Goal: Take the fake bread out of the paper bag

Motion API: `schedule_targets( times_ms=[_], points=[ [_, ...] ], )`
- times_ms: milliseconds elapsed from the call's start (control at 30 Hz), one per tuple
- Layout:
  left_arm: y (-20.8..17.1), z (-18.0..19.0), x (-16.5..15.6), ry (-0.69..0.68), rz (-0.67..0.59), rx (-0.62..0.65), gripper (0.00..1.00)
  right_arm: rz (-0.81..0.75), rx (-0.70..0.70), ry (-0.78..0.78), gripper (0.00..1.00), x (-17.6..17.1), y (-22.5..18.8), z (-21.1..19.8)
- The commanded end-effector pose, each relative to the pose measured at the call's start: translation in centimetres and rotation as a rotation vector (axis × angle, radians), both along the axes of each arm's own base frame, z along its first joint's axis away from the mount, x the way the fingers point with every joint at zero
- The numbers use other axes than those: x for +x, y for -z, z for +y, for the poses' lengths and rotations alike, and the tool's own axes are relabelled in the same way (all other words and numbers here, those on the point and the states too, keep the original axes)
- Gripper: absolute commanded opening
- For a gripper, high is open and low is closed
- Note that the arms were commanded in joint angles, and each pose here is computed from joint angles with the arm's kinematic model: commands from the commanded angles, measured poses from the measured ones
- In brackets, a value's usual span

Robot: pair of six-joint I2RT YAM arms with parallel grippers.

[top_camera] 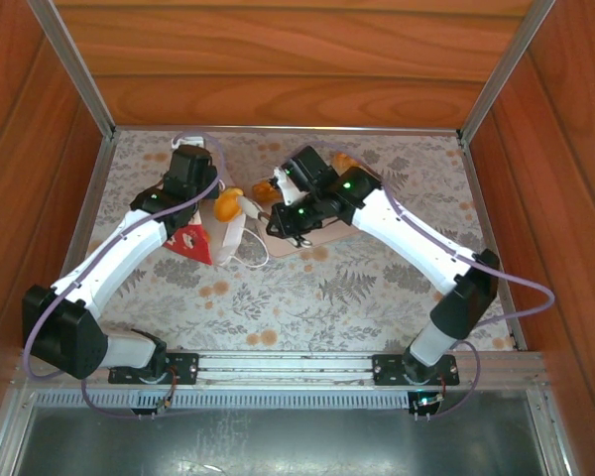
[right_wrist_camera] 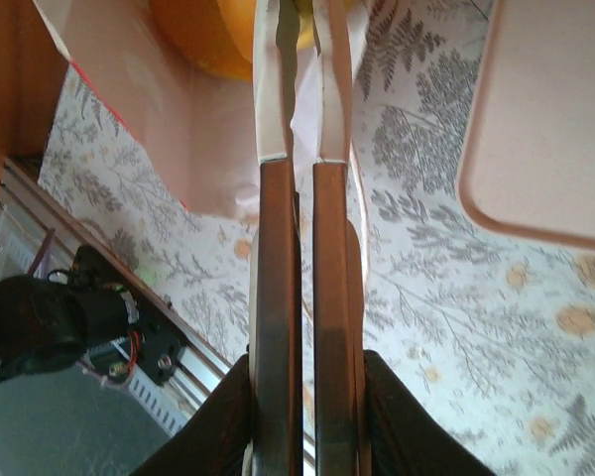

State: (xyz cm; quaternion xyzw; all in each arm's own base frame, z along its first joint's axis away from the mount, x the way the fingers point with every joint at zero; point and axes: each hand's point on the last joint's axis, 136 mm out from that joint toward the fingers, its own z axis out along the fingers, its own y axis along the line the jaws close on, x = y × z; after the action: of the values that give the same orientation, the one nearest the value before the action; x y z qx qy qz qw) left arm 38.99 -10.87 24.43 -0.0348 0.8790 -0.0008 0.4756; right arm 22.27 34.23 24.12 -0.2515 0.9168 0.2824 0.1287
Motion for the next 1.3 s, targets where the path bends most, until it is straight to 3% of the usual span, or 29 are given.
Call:
schedule_targets(
  times_ms=[0,367,633,933,1267],
  points=[
    [-1.9,1.0,0.7,-0.049,-0.039,0.006,0.00,-0.043,-0.051,0.011,0.03,-1.2,-0.9,-2.7],
    [-1.0,0.6,0.6,-0.027,-0.012,0.001,0.00,-0.183,-0.145,0.140,0.05,-0.5,-3.1,-8.7],
    [-1.6,0.7,-0.3,-0.019,-0.030,-0.025,0.00,-0.366,-0.532,0.305,0.07,5.1,-0.2,-14.5],
    [-1.8,1.0,-1.0,-0.020,-0.039,-0.034,0.00,-0.512,-0.899,0.337,0.09,11.3,3.9,-16.2],
    [-1.2,0.9,-0.9,-0.020,-0.026,-0.032,0.00,-0.545,-1.018,0.363,0.12,15.1,6.8,-17.4]
  ],
)
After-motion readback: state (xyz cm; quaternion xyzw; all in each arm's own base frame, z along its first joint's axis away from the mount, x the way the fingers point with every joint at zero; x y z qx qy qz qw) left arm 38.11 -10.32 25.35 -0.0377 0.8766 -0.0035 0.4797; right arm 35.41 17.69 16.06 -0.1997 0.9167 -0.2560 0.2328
